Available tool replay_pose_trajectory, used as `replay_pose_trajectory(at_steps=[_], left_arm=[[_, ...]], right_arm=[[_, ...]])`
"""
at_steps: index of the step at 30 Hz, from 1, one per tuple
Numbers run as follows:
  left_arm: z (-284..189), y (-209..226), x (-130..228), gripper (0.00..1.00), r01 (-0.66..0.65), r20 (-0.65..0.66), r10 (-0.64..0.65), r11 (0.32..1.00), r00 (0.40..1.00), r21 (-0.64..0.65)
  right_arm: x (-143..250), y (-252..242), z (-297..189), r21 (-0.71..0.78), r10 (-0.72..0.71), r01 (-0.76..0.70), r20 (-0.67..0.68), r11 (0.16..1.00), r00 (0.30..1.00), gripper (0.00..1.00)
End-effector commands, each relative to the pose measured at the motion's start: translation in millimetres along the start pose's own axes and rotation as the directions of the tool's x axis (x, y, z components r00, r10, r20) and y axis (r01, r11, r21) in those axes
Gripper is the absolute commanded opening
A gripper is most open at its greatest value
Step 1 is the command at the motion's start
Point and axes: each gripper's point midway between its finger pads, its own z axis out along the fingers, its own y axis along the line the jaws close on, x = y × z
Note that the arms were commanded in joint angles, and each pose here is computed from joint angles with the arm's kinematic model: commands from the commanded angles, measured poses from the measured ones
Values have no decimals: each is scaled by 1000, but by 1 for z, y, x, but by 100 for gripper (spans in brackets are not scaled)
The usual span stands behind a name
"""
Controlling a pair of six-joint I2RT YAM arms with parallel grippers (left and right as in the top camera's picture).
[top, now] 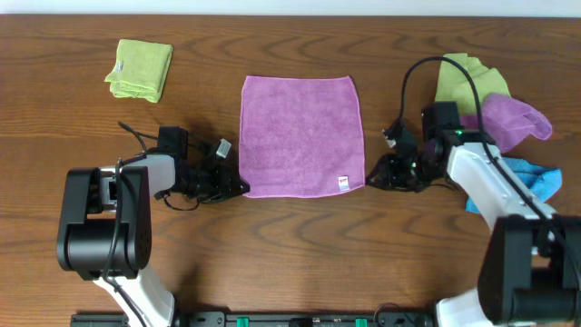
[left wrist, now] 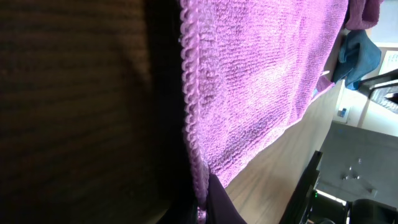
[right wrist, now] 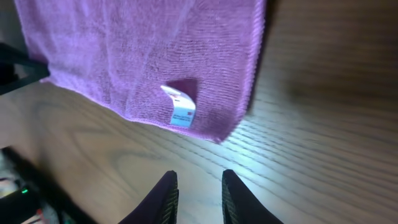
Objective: Fold the cloth
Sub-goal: 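Lower the right gripper to the purple cloth's right edge and grasp it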
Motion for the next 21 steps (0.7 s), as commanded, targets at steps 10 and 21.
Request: replay_pose_trajectory(at_steps=[10, 21], left_arm=[[3, 10, 3, 6, -7, -10, 7, 999, 1000, -41], [3, 10, 3, 6, -7, -10, 7, 999, 1000, -41]], right_arm=[[15, -8, 29, -188, 113, -109, 12, 976, 994, 36], [2, -18, 38, -174, 194, -183, 48, 968, 980, 41]])
